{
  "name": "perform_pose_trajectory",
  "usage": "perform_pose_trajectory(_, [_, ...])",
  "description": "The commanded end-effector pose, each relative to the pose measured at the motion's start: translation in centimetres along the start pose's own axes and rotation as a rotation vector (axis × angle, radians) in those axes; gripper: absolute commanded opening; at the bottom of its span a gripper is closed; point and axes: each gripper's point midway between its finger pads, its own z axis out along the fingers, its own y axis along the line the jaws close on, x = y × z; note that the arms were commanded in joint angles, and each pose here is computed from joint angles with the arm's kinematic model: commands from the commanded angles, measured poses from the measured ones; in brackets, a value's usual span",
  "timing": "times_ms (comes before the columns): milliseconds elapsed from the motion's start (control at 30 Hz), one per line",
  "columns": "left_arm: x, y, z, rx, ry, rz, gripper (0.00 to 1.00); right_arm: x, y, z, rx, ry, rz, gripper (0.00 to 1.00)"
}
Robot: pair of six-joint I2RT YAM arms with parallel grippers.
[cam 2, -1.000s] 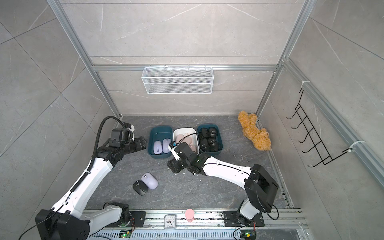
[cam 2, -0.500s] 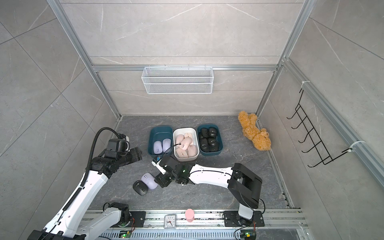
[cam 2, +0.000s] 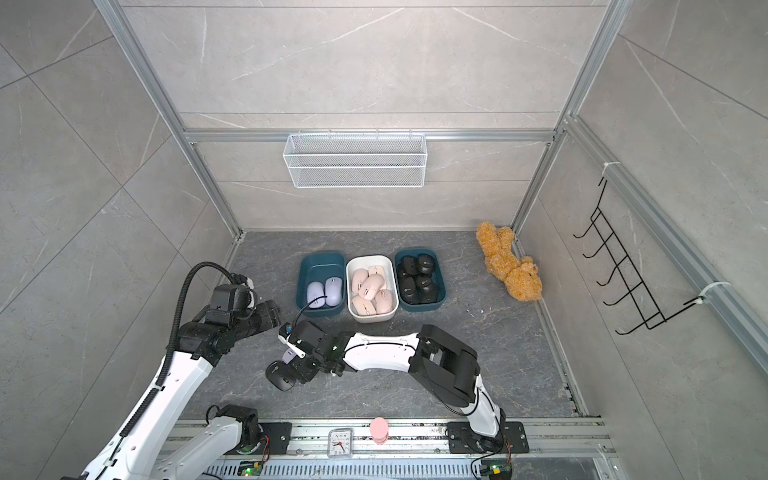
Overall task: Place the mice by color into the storage box
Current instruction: Pick up the mouse from the center of the board.
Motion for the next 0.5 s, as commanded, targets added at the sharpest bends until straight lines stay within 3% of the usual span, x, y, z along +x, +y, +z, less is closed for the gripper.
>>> perform_pose_trajectory(0, [-1.1, 0.1, -1.6, -0.01, -0.041, 0.014, 0.74, 0.4, -0.2, 1.1, 0.03, 0.034, -0.022, 0.68])
perform_pose_trajectory(467, [-1.6, -0.1, -2.3, -0.003, -0.049, 0.036, 0.75, 1.2, -2.2, 3.7, 0.145, 0.121, -0.014, 0.66])
